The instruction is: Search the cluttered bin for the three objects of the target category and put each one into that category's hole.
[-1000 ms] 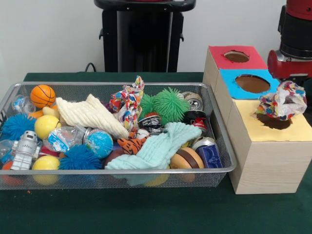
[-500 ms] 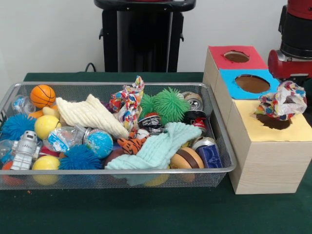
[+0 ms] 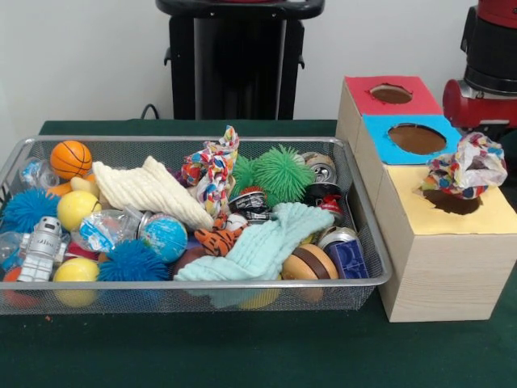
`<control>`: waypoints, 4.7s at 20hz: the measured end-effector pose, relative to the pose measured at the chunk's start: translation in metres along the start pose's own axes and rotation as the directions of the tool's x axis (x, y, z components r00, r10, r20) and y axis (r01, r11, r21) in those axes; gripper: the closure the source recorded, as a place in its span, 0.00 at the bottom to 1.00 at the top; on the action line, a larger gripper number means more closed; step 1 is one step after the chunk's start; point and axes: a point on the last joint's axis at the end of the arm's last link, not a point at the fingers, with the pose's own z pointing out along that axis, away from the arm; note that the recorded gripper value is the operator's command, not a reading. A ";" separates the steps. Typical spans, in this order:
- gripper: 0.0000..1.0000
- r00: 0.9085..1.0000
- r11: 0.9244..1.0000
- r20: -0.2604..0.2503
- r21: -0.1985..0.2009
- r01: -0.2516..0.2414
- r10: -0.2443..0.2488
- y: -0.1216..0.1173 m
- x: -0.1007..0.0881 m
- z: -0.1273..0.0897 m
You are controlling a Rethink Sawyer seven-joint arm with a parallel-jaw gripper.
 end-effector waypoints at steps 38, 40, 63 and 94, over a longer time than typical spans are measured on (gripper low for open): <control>1.00 0.960 0.974 0.201 -0.154 -0.163 0.193 -0.087 -0.065 0.013; 1.00 0.957 0.972 0.212 -0.163 -0.168 0.201 -0.085 -0.068 0.012; 1.00 0.977 0.998 0.200 -0.025 -0.065 0.069 -0.022 -0.055 0.010; 1.00 0.974 0.989 0.227 0.145 -0.042 0.008 -0.063 -0.068 0.012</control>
